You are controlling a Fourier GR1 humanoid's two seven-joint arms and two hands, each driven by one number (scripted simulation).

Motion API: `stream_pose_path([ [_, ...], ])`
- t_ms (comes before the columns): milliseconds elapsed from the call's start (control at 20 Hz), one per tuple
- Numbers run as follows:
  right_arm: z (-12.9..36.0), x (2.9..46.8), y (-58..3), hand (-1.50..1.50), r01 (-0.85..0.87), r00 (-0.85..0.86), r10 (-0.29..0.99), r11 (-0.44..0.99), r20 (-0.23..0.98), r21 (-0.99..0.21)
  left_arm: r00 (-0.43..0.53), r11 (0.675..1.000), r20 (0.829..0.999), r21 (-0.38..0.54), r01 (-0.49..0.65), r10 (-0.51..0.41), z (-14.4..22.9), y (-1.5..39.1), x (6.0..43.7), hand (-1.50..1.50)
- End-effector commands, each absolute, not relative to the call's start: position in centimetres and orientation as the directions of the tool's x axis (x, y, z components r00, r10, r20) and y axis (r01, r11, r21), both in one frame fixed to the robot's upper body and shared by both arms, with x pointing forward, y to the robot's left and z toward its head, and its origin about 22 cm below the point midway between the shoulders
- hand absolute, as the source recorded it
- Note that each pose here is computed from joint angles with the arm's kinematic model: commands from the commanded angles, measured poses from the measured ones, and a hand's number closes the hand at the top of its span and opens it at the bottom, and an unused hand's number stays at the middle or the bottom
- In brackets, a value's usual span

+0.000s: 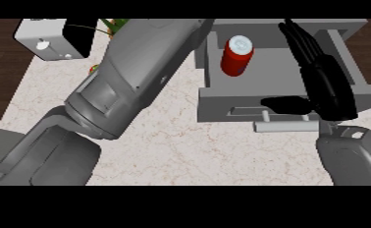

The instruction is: Pick up the can, place it into the drawer and close the drawer

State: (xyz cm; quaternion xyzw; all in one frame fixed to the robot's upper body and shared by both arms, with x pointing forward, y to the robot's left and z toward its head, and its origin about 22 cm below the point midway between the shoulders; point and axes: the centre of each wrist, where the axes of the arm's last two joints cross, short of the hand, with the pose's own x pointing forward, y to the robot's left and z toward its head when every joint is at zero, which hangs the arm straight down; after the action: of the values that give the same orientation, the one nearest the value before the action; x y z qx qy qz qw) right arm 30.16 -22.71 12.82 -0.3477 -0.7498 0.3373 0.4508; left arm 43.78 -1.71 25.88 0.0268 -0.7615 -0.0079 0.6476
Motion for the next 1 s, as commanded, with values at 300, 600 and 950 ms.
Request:
stream_pose_path([
  [300, 7.3, 36.2, -19.8, -1.5, 0.244, -0.318, 0.901, 0.377, 0.294, -0.893, -0.161, 0.999, 0.987, 0.024, -0.029, -0.029, 27.6, 0.7, 44.6, -1.5],
  [600, 5.6, 38.9, -19.7, -1.5, 0.299, -0.256, 0.936, 0.313, 0.24, -0.901, -0.139, 0.999, 0.99, 0.022, -0.042, -0.028, 27.0, 2.7, 45.1, -1.5],
  [950, 6.5, 42.3, -18.4, -1.5, 0.419, -0.218, 0.946, 0.311, 0.238, -0.853, -0.13, 0.995, 0.99, 0.045, -0.086, -0.056, 25.1, 5.0, 45.6, -1.5],
])
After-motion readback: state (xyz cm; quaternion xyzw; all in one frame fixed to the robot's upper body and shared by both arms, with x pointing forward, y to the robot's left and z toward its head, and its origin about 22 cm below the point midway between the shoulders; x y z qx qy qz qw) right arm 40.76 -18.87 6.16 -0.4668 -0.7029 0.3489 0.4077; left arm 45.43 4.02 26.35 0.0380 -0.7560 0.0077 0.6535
